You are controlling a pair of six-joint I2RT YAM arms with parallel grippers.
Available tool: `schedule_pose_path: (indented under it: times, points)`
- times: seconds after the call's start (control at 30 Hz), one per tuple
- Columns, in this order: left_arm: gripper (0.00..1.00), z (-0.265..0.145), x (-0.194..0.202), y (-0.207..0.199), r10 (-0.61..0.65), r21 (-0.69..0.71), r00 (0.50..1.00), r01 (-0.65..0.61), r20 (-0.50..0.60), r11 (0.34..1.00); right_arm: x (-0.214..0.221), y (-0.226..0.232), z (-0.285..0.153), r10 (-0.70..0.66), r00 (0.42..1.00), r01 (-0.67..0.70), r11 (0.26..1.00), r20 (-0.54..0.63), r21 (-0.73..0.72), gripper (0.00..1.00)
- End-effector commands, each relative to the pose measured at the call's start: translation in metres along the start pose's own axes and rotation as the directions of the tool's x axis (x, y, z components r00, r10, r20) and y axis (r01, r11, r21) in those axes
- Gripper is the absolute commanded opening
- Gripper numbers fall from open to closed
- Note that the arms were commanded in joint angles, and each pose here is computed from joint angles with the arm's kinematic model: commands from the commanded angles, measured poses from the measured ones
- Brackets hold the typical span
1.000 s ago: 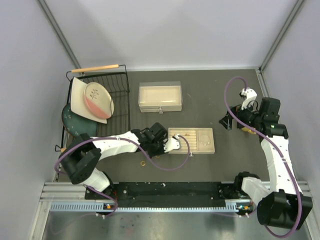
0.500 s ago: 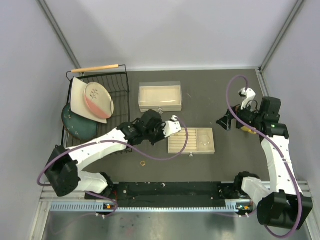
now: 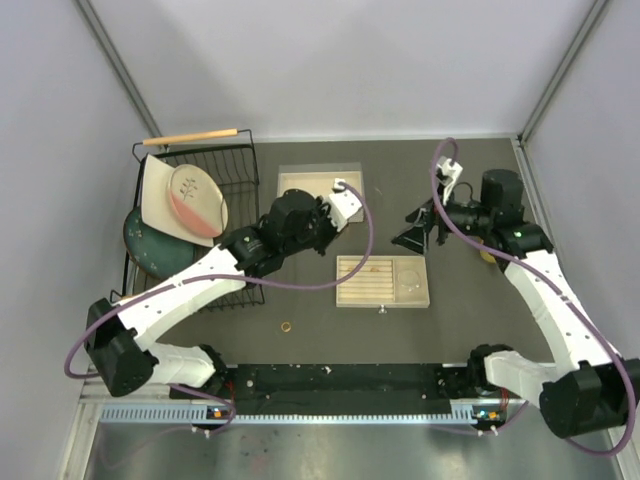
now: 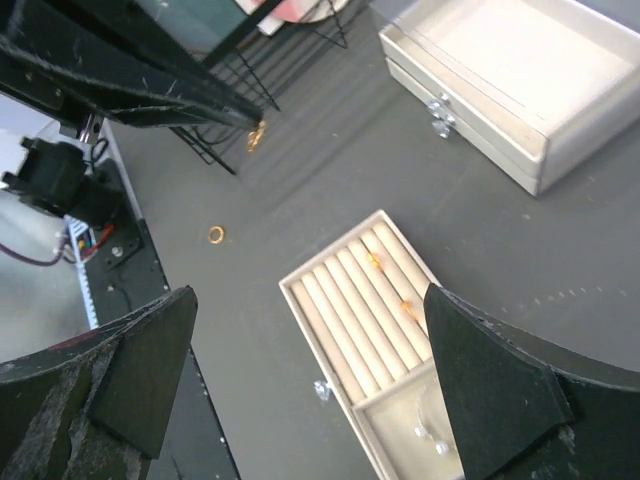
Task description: Organize the mixed jewelry
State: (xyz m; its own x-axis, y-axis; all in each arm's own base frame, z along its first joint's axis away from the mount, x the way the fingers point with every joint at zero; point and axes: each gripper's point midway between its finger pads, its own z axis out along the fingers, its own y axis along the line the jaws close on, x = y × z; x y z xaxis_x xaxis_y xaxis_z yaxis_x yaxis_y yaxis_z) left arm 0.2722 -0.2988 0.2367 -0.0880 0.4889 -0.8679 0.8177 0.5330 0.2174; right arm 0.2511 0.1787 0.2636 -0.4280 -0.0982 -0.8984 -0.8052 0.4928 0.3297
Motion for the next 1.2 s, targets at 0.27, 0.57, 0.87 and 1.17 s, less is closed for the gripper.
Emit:
schedule_pose_path:
  times: [0.27, 0.57, 0.87, 1.17]
  points:
    - [0.0, -0.004, -0.07, 0.044, -0.151, -0.19, 0.97, 0.187, 0.19, 0.964, -0.062, 0.021, 0.057, -0.021, 0.995, 0.035, 0.989, 0.1, -0.143, 0.89]
    - [0.0, -0.005, -0.069, 0.044, -0.173, -0.191, 0.966, 0.21, 0.193, 0.959, -0.066, 0.025, 0.093, -0.015, 0.997, 0.026, 0.987, 0.073, -0.16, 0.73]
    - [0.0, -0.003, -0.068, 0.043, -0.184, -0.184, 0.964, 0.219, 0.192, 0.958, -0.064, 0.024, 0.109, -0.012, 0.998, 0.021, 0.987, 0.059, -0.16, 0.57]
    - [0.0, -0.001, -0.066, 0.041, -0.181, -0.181, 0.966, 0.215, 0.187, 0.96, -0.069, 0.026, 0.112, -0.011, 0.998, 0.022, 0.984, 0.06, -0.178, 0.41]
